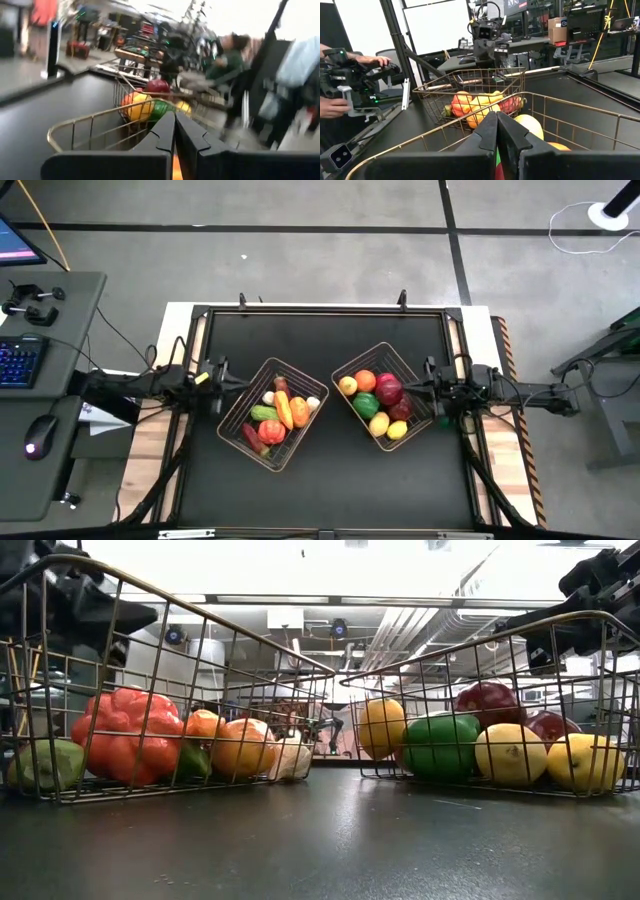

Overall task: Sort produce into baskets
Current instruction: Return to Home Position

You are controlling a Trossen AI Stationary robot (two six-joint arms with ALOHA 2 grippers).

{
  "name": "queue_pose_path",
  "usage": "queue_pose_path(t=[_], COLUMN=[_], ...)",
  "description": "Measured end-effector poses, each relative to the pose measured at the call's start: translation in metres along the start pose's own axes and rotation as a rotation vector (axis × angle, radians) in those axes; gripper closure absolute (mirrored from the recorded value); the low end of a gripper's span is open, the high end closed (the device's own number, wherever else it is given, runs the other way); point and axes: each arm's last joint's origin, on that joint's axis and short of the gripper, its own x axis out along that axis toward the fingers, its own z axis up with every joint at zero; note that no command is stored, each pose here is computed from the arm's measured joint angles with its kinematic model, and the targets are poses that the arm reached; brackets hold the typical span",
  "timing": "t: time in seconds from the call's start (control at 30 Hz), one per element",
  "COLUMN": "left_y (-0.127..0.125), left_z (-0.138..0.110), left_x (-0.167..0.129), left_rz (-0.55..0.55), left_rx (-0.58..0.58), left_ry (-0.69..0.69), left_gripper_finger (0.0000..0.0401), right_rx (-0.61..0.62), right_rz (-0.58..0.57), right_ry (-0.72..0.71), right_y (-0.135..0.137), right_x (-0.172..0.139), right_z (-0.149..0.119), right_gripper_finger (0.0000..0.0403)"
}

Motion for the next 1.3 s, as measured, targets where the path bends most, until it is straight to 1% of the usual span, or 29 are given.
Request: queue_pose_path(t=[0.1, 0.17, 0.2, 0.27, 0.33, 0.5, 1.3], left_y=[-0.0012, -0.0021, -0.0024, -0.0026, -0.0022, -0.0022, -0.0022], left_z=[-0.0018, -0.0028, -0.0032, -0.0035, -0.0034, -0.0034, -0.0032], left_x=[0.0000, -0.0001, -0.0002, -0.0002, -0.0002, -0.0001, -0.0001], left_rz=[-0.062, -0.101, -0.117, -0.131, -0.128, -0.126, -0.126], left_rx=[0.199, 0.310, 0.354, 0.406, 0.414, 0.358, 0.358], left_ry=[0.026, 0.034, 0.037, 0.037, 0.036, 0.040, 0.038], left_gripper_finger=[0.0400, 0.0400, 0.0400, 0.0400, 0.0400, 0.0400, 0.0400], right_rx=[0.000, 0.000, 0.000, 0.000, 0.000, 0.000, 0.000], right_rz=[0.000, 0.000, 0.000, 0.000, 0.000, 0.000, 0.000], right_ry=[0.000, 0.000, 0.000, 0.000, 0.001, 0.001, 0.001], right_y=[0.0000, 0.0000, 0.0000, 0.0000, 0.0000, 0.0000, -0.0001], right_x=[0.0000, 0.0000, 0.0000, 0.0000, 0.0000, 0.0000, 0.0001], right_z=[0.0000, 0.0000, 0.0000, 0.0000, -0.0002, -0.0002, -0.0003], right_gripper_finger=[0.0403, 0.0403, 0.0403, 0.0403, 0.0403, 0.0403, 0.0403])
